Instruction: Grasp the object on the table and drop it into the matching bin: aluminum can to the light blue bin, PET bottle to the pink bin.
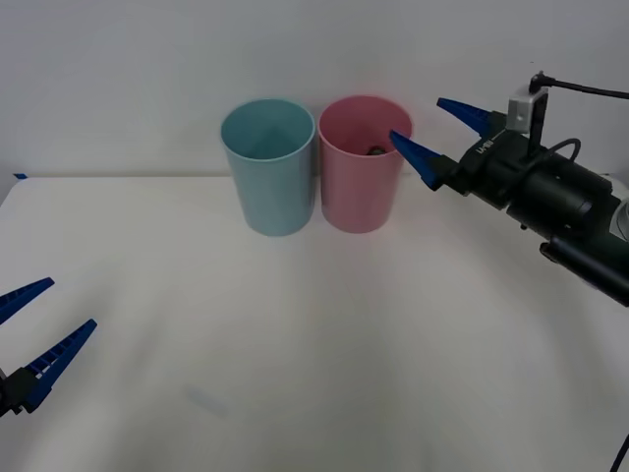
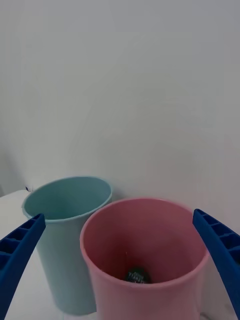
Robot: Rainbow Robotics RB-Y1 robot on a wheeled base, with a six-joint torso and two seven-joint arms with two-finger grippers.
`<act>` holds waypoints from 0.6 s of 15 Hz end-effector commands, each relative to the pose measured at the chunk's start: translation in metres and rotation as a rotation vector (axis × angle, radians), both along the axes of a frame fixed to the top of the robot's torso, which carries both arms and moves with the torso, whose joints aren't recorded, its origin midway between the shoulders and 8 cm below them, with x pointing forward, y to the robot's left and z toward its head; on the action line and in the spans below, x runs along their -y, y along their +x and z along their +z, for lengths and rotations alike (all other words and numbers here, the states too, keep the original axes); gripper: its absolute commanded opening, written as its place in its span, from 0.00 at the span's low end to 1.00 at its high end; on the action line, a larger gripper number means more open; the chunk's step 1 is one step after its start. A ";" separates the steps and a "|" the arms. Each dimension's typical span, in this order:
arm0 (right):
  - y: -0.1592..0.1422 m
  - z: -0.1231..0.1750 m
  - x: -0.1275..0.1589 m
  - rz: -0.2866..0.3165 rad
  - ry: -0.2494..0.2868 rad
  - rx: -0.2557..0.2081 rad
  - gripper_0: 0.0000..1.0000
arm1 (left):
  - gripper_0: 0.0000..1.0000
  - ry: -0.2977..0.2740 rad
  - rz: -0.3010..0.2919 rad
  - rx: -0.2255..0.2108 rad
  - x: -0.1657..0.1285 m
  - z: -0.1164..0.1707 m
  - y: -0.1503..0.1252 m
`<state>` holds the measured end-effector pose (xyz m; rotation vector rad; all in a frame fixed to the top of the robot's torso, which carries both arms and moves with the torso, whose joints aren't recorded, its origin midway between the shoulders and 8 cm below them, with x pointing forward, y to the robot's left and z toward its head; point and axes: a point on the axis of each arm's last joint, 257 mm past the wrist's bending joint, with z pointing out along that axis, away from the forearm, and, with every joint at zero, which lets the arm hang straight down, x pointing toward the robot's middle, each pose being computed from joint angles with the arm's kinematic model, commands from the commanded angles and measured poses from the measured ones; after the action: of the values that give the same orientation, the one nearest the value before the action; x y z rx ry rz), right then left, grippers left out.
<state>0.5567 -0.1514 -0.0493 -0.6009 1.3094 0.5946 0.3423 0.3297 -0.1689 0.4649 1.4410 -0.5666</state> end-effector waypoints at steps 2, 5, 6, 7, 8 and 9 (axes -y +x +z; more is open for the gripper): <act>-0.039 -0.014 0.028 -0.037 -0.012 0.009 1.00 | 1.00 0.000 0.000 0.000 0.000 0.000 0.000; -0.064 -0.033 0.053 -0.062 -0.041 0.000 1.00 | 1.00 0.000 0.000 0.000 0.000 0.000 0.000; -0.071 -0.038 0.061 -0.067 -0.054 -0.002 1.00 | 1.00 0.000 0.000 0.000 0.000 0.000 0.000; -0.079 -0.046 0.070 -0.071 -0.072 -0.007 1.00 | 1.00 0.000 0.000 0.000 0.000 0.000 0.000; -0.086 -0.054 0.078 -0.076 -0.087 -0.015 1.00 | 1.00 0.000 0.000 0.000 0.000 0.000 0.000; -0.092 -0.060 0.085 -0.084 -0.112 -0.004 1.00 | 1.00 0.000 0.000 0.000 0.000 0.000 0.000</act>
<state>0.4693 -0.2319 -0.1047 -0.6215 1.3703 0.4730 0.3422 0.3297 -0.1689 0.4649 1.4410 -0.5666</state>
